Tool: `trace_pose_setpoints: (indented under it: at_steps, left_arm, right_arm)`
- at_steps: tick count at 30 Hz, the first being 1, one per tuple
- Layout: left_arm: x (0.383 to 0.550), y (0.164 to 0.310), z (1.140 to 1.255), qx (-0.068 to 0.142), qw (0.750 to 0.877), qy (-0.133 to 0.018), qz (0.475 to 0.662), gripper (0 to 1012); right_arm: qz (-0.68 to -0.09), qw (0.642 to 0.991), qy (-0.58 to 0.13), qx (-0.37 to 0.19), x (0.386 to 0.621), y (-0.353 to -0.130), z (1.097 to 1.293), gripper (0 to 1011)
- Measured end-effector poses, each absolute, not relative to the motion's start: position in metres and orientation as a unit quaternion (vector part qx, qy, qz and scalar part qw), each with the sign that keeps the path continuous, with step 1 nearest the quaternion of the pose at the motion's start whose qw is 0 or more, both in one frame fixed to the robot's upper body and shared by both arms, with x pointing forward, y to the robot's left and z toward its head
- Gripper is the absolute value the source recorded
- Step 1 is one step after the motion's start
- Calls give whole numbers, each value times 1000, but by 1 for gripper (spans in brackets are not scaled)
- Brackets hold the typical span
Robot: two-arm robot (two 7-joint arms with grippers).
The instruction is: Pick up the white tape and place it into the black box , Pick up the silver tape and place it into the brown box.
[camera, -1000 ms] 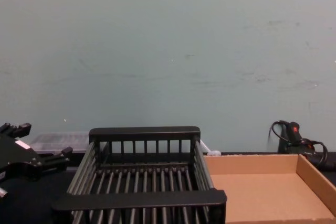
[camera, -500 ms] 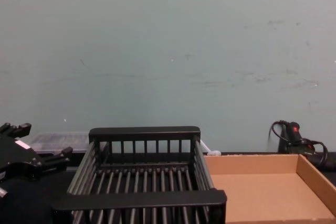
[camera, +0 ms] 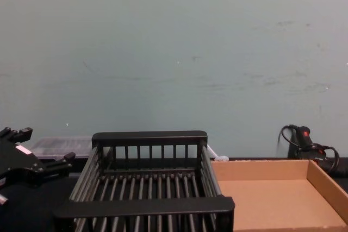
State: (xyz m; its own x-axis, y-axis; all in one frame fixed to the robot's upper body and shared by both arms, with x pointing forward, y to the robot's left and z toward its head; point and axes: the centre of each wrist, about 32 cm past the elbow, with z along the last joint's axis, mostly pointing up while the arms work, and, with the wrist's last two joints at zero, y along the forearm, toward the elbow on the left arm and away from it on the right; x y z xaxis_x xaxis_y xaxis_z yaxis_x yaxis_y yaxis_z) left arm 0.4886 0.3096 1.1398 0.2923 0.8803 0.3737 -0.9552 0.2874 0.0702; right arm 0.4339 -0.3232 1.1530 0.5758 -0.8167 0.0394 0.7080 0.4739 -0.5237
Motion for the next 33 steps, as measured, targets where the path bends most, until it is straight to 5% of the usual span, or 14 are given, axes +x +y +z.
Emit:
trace_pose_setpoints:
  at_steps: [33]
  left_arm:
    - [489,310,1140,141,791,-132,580,1001]
  right_arm:
    - [-437,853,116,-260,438,-323,1150,1002]
